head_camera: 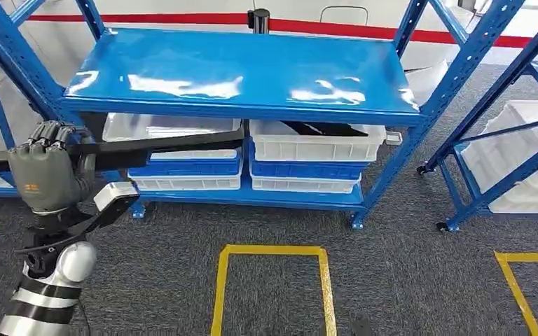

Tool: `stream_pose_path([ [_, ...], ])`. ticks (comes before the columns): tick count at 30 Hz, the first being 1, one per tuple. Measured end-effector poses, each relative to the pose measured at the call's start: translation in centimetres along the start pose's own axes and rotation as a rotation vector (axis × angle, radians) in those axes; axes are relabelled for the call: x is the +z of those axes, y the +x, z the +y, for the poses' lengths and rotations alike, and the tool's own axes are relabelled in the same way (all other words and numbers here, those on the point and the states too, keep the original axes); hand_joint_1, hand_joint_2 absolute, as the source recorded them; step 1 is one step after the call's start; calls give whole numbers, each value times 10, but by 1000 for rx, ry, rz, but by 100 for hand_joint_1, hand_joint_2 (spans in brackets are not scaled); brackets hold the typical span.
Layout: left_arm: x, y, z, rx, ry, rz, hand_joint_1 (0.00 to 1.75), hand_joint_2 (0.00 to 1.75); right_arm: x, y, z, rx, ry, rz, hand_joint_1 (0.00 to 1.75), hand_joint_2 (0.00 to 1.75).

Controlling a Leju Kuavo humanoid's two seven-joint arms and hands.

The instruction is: Take the parts from the cabinet and place them on the table.

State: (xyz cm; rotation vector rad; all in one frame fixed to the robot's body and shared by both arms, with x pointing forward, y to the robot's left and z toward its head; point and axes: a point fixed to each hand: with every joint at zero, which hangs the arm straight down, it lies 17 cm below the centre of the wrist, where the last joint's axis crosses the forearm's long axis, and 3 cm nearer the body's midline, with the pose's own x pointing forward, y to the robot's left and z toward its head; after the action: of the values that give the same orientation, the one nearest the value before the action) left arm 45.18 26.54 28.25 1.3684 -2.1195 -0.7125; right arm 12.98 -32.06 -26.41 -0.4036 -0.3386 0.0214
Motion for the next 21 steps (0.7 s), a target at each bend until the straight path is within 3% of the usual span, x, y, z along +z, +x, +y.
stream_pose_path([
  [9, -8, 7, 2, 4, 5, -27, 175, 175, -2, 10, -10, -8, -62, -12, 0, 0],
  [21, -20, 4, 6, 19, 20, -53, 175, 175, 4, 0, 2, -32, -50, 14, 0, 0],
])
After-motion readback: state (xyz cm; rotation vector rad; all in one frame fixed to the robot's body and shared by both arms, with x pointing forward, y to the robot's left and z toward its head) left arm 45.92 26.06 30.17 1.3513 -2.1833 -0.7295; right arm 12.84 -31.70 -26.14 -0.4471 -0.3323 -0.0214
